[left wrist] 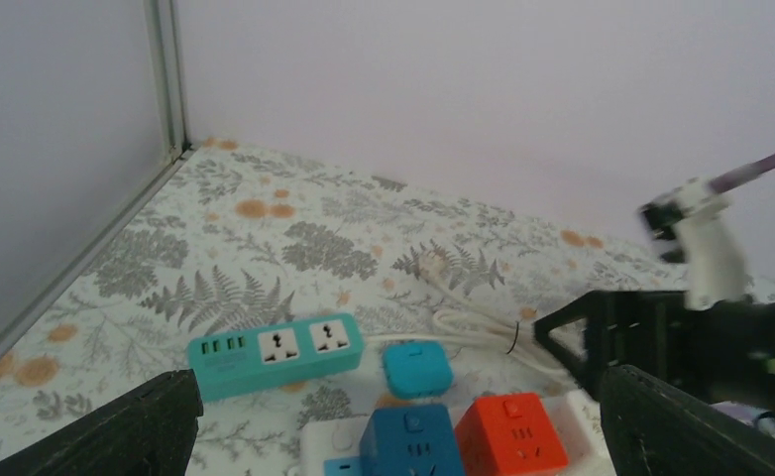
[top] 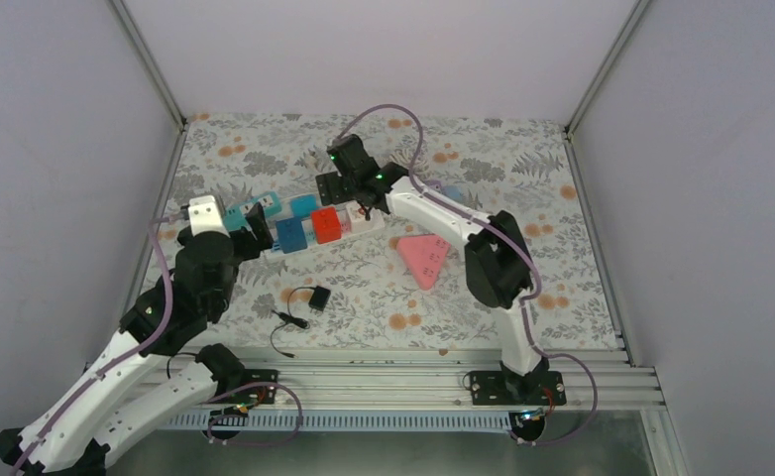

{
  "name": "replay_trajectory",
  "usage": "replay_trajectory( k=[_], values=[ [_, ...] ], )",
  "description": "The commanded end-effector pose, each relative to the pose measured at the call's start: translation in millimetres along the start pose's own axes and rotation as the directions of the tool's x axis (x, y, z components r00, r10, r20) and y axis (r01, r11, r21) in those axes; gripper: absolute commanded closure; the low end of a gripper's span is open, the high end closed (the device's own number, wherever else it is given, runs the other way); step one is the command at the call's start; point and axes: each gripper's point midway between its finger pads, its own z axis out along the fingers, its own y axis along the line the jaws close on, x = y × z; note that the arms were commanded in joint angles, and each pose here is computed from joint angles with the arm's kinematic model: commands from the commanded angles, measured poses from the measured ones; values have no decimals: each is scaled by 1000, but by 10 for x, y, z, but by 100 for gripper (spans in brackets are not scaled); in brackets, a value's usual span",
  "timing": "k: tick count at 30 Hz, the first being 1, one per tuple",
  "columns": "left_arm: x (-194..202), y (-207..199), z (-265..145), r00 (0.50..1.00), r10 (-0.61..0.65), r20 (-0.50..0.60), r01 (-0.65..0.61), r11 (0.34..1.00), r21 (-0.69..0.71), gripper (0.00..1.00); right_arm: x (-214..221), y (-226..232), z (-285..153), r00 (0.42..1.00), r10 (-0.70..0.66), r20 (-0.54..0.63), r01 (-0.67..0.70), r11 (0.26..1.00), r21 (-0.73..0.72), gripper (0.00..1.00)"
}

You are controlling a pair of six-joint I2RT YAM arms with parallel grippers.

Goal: Insert the plug

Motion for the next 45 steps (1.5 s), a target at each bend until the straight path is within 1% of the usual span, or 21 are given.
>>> replay_trajectory(
  k=[1,3,6,8,11,14,16,17,20,24,27,28,30,32,38,41,45],
  values=[
    [-120,-207,103,1000,7,9,-7,999,47,0,240,90,275,994,-49,-93,51,998,21,8],
    [5,-331,264,998,33,-58,-29,997,75,0,188,66,197,997,-26,-74,28,999,29,9],
    [151,-470,523,987,29,-158,-5,989,151,0,109,-58,-16,1000,15,-17,-14,999,39,9],
    [246,-533,677,977,15,-215,28,980,195,0,130,-261,-162,998,67,5,-68,995,71,9],
    [330,-632,808,969,21,-246,38,972,234,0,210,-622,-393,987,154,39,-158,980,122,9],
    [372,-742,865,966,37,-255,37,959,280,0,475,-969,-554,977,208,45,-213,957,195,7],
    [386,-814,886,966,53,-252,30,949,315,0,727,-1199,-626,969,245,28,-244,937,251,6],
    [408,-846,897,965,59,-254,29,943,332,0,909,-1311,-611,963,271,1,-260,925,278,6],
    [545,-943,947,957,78,-279,35,924,380,0,1136,-1582,-740,943,333,0,-318,900,297,6],
    [745,-1056,1000,938,84,-337,71,903,423,0,1300,-1997,-831,920,392,10,-366,852,375,6],
    [832,-1107,1002,930,90,-357,80,896,436,0,1493,-2246,-876,902,431,-2,-387,812,436,7],
    [845,-1118,994,929,91,-358,81,895,439,0,1558,-2320,-891,895,446,-3,-396,798,454,8],
    [872,-1124,982,929,92,-359,82,893,442,0,1668,-2426,-907,881,473,-12,-412,780,471,17],
    [895,-1129,972,927,93,-362,84,891,445,0,1750,-2480,-918,871,490,-25,-420,772,477,21],
    [945,-1238,904,926,126,-357,69,871,487,0,2065,-2568,-872,846,527,-77,-421,750,510,22],
    [979,-1290,884,924,136,-357,67,863,501,0,2147,-2626,-825,838,538,-88,-422,743,519,24],
    [1016,-1339,860,921,144,-362,68,856,513,0,2177,-2657,-792,836,539,-100,-417,743,524,35]
  ],
)
